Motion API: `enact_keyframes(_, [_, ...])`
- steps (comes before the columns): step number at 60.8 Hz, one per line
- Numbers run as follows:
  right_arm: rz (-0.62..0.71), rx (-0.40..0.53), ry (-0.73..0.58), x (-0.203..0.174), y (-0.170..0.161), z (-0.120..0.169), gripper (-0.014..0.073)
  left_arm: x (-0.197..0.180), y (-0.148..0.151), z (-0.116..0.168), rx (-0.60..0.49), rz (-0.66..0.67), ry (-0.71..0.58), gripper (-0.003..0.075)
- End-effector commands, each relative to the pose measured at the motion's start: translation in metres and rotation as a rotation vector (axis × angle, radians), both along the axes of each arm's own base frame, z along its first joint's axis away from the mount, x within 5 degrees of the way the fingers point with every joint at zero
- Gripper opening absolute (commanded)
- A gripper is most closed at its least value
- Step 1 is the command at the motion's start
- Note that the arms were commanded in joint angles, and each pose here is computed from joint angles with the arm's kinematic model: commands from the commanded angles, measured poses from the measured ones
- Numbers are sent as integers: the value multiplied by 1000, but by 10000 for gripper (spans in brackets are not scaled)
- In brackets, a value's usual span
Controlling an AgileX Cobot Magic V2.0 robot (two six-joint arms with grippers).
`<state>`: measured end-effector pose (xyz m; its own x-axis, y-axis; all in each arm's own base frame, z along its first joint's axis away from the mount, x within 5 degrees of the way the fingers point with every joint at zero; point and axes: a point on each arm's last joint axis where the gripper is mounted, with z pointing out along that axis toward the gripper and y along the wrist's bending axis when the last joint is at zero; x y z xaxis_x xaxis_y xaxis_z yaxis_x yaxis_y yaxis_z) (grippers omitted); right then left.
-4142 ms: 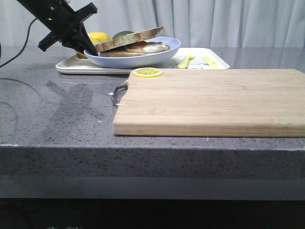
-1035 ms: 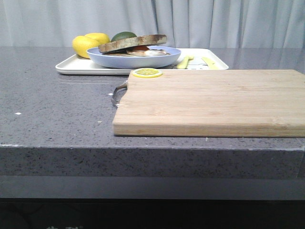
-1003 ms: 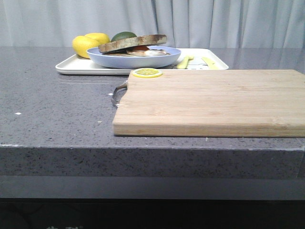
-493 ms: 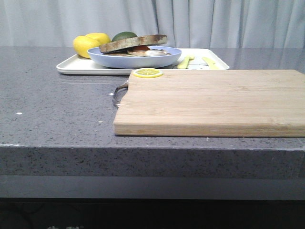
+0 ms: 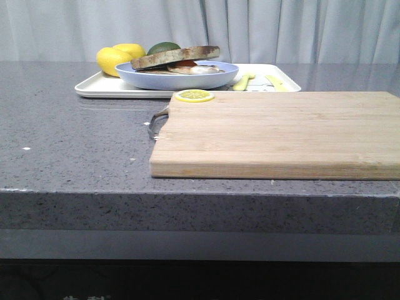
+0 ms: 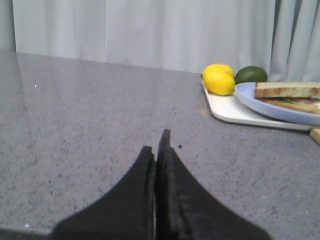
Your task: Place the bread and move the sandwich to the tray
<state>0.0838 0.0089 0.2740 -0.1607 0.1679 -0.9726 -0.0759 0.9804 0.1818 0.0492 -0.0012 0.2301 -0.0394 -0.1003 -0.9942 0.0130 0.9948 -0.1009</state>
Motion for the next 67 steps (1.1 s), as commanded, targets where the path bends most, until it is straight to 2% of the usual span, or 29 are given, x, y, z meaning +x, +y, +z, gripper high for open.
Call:
enact_keyframes(1, [-7,11,-103,1,0,17,-61,0,1,4,-25,9,-130,-20])
enact_keyframes(12, [-7,11,-104,1,0,17,-61,5,1,-23,-25,12,-84,-20])
enact_keyframes(67, [-7,11,-104,1,0,17,-61,5,1,-23,-25,11,-77,-20])
